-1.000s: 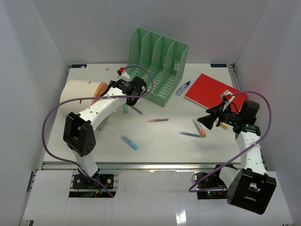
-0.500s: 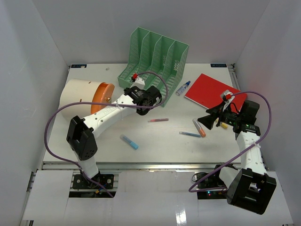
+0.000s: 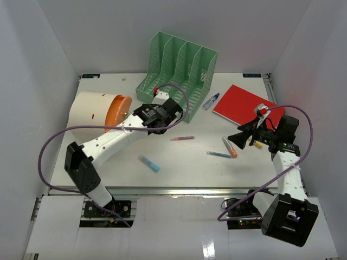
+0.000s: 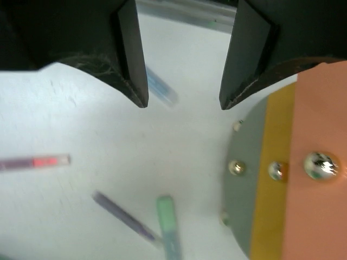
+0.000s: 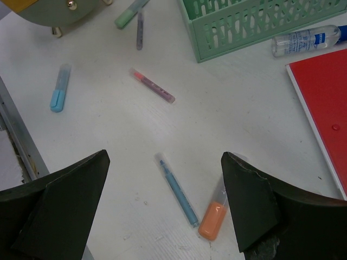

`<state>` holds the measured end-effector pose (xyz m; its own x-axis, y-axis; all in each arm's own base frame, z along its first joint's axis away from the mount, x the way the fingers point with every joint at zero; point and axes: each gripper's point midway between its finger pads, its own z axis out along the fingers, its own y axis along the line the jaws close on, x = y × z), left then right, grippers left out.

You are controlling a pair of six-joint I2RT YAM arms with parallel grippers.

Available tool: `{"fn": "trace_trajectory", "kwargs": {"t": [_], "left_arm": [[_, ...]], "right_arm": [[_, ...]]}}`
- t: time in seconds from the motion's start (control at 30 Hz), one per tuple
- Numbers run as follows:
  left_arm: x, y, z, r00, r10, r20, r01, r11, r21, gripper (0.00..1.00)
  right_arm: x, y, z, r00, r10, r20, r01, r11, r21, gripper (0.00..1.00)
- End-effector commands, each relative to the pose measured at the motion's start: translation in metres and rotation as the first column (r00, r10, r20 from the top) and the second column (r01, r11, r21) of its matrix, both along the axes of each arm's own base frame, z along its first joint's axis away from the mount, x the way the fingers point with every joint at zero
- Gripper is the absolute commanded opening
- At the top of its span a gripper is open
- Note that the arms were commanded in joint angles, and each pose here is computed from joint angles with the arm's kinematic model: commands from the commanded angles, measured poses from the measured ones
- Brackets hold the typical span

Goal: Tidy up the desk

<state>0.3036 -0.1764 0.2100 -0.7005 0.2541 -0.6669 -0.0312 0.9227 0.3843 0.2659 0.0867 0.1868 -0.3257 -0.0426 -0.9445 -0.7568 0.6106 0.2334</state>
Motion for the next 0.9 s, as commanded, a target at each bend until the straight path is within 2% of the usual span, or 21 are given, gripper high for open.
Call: {"fn": "trace_trajectory", "kwargs": {"t": [0.0,0.13,0.2,0.27,0.4,0.53,0.57,0.73,0.87], "left_arm": [[-0.043,-0.081,0.016,0.925,-0.379,0.019,0.334,0.791,-0.513,0.81],[-0.082,-0.084,-0.022,0.922,-0.378,-0.079,0.234,0.71,-0.664,0.92],[-0.096,-0.08,-0.046,0.933,-0.329,-0.145,0.137,0.698,-0.703,0.98],[-0.1,-0.07,-0.063,0.954,-0.242,-0.175,0.046,0.698,-0.715,0.98],[-0.106,-0.046,-0.114,0.961,-0.028,-0.275,-0.172,0.718,-0.675,0.98],[-0.107,-0.02,-0.162,0.911,0.219,-0.349,-0.388,0.741,-0.549,0.98],[-0.105,-0.018,-0.165,0.895,0.274,-0.352,-0.433,0.722,-0.54,0.98],[-0.093,-0.018,-0.177,0.867,0.366,-0.337,-0.494,0.715,-0.494,0.98],[-0.085,-0.01,-0.181,0.854,0.432,-0.29,-0.52,0.71,-0.475,0.88]], "right_arm": [[-0.001,0.003,0.005,0.999,0.028,0.032,-0.027,1.0,-0.004,0.9],[-0.002,0.003,0.005,0.999,0.029,0.033,-0.029,1.0,-0.003,0.9],[-0.002,0.004,0.005,0.999,0.031,0.027,-0.031,1.0,0.002,0.9],[-0.002,0.003,0.005,0.999,0.029,0.026,-0.029,1.0,0.002,0.9],[-0.001,0.003,0.005,0.999,0.025,0.032,-0.025,1.0,-0.003,0.9],[-0.001,0.003,0.004,0.999,0.029,0.026,-0.029,1.0,0.0,0.9],[-0.001,0.004,0.004,0.999,0.03,0.023,-0.03,1.0,0.002,0.9],[-0.001,0.003,0.003,0.999,0.026,0.021,-0.026,1.0,0.0,0.9],[-0.001,0.003,0.004,0.999,0.028,0.021,-0.028,1.0,0.002,0.9]]}}
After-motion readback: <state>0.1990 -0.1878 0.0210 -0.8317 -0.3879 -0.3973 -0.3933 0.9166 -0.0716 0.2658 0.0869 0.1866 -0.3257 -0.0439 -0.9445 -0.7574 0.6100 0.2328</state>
